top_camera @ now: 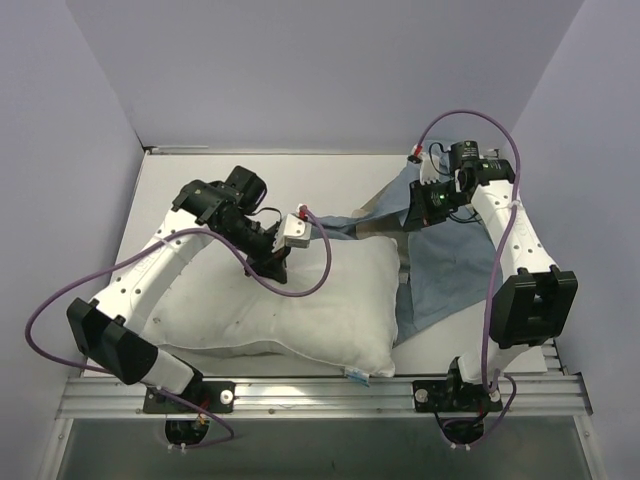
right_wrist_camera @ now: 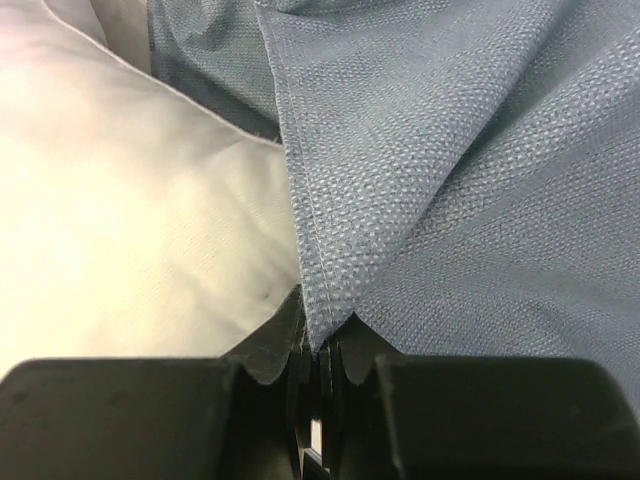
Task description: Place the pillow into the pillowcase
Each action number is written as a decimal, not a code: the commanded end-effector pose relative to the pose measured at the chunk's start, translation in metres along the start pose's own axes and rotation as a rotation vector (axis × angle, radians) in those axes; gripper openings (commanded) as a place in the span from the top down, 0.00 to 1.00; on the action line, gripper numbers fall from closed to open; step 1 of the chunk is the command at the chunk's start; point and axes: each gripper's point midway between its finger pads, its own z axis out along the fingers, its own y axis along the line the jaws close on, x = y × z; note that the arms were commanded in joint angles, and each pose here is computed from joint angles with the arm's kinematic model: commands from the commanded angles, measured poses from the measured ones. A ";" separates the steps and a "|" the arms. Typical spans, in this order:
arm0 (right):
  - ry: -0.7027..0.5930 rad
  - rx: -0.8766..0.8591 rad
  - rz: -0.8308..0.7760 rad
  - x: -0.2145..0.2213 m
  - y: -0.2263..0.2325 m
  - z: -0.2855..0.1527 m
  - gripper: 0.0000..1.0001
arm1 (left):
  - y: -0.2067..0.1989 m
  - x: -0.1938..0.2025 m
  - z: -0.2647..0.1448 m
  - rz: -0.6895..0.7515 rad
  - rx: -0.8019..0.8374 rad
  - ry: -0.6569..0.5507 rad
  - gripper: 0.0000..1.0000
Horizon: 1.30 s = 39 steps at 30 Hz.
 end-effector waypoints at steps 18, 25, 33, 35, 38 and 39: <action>-0.009 -0.074 -0.109 0.000 0.038 -0.007 1.00 | 0.079 -0.086 0.014 0.002 -0.212 -0.143 1.00; 0.020 -0.060 -0.146 0.005 0.038 0.000 1.00 | 0.153 -0.034 0.026 -0.087 -0.557 -0.028 1.00; 0.085 0.105 -0.068 0.012 -0.003 0.019 0.63 | 0.152 -0.008 0.054 -0.090 -0.555 -0.038 0.66; 0.081 0.165 -0.026 0.014 -0.016 0.011 0.50 | 0.129 -0.020 0.052 -0.017 -0.468 -0.087 0.44; 0.047 0.198 0.064 0.025 -0.028 -0.008 0.36 | 0.101 -0.042 0.038 0.115 -0.401 -0.150 0.02; 0.035 0.200 0.095 0.027 -0.029 -0.012 0.34 | 0.095 -0.051 0.034 0.152 -0.392 -0.166 0.02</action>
